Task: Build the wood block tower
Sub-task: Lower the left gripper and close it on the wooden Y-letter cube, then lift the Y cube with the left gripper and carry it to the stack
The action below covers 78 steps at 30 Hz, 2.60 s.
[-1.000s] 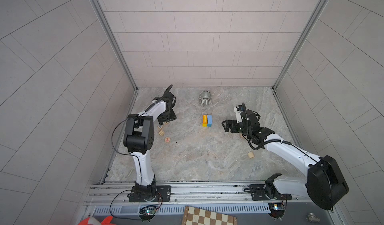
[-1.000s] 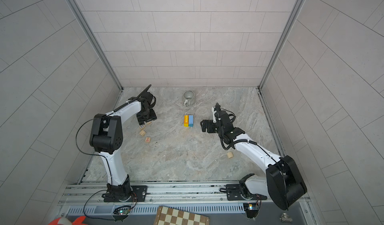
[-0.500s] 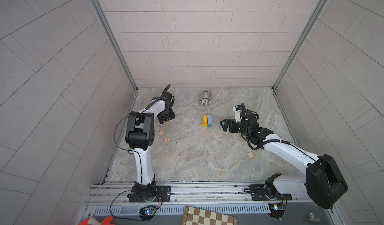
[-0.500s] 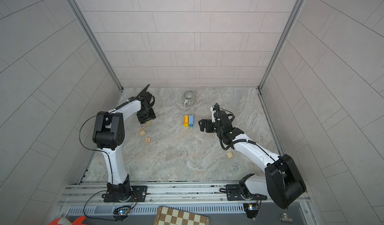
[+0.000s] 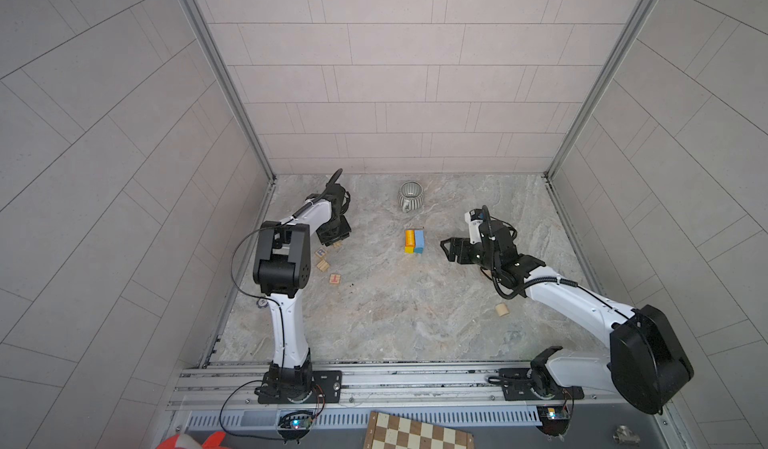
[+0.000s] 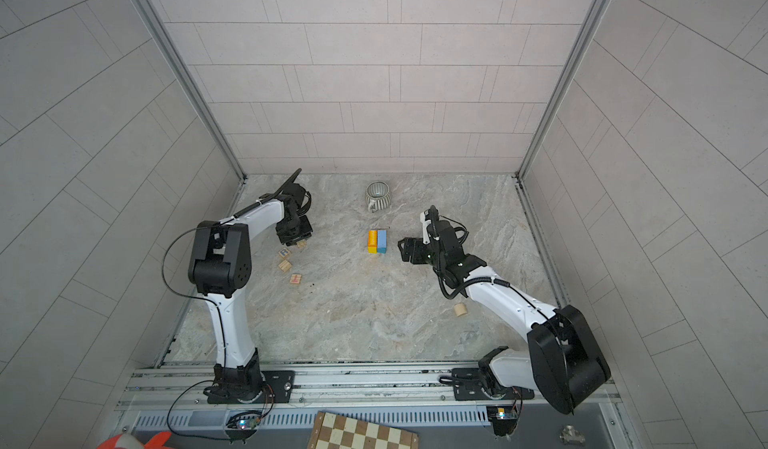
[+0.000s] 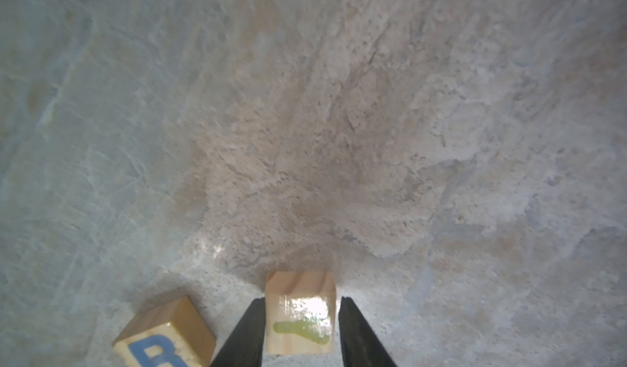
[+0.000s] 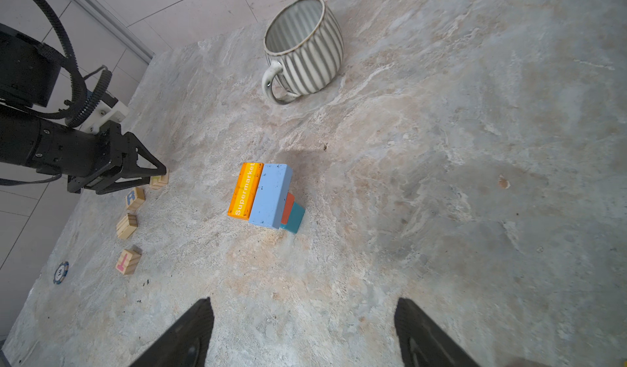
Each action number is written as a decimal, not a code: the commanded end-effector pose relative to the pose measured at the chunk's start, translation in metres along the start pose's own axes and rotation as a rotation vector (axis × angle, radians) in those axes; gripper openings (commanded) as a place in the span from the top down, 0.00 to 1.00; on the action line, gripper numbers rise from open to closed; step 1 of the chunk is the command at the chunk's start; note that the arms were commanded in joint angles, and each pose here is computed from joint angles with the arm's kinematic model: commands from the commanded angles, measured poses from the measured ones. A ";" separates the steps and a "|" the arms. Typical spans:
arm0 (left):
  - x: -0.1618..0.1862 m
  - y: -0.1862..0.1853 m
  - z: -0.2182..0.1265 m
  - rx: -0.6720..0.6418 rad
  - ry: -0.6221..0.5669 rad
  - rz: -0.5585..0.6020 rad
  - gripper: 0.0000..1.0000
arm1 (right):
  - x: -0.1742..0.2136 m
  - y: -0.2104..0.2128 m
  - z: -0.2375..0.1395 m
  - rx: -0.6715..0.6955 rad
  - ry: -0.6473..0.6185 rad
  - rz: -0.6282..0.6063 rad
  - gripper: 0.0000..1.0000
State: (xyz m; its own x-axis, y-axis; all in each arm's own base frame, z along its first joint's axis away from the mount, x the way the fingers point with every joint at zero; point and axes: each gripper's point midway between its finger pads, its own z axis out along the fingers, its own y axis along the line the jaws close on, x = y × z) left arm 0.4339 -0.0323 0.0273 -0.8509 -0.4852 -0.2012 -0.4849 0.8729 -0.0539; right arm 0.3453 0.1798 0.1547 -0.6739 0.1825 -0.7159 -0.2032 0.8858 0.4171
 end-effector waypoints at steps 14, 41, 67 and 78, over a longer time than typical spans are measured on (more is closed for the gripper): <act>0.009 -0.032 -0.042 0.061 -0.012 0.142 0.66 | 0.000 -0.001 -0.002 -0.003 -0.029 0.004 0.16; 0.094 -0.173 -0.137 0.208 -0.062 0.547 0.66 | 0.001 -0.023 0.006 0.051 0.020 0.040 0.17; 0.114 -0.215 -0.106 0.211 -0.073 0.499 0.68 | 0.003 -0.038 0.007 0.105 0.015 0.097 0.17; 0.119 -0.219 -0.094 0.214 -0.061 0.456 0.69 | 0.004 -0.042 0.008 0.121 0.014 0.116 0.17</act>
State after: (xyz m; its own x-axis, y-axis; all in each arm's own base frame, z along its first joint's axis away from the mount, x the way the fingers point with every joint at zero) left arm 0.4179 -0.2822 0.1100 -0.9536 -0.0330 -0.2993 0.0108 0.9896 -0.1436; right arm 0.3539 0.1515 0.1316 -0.7001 0.2614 -0.6645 -0.0702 0.9009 0.4283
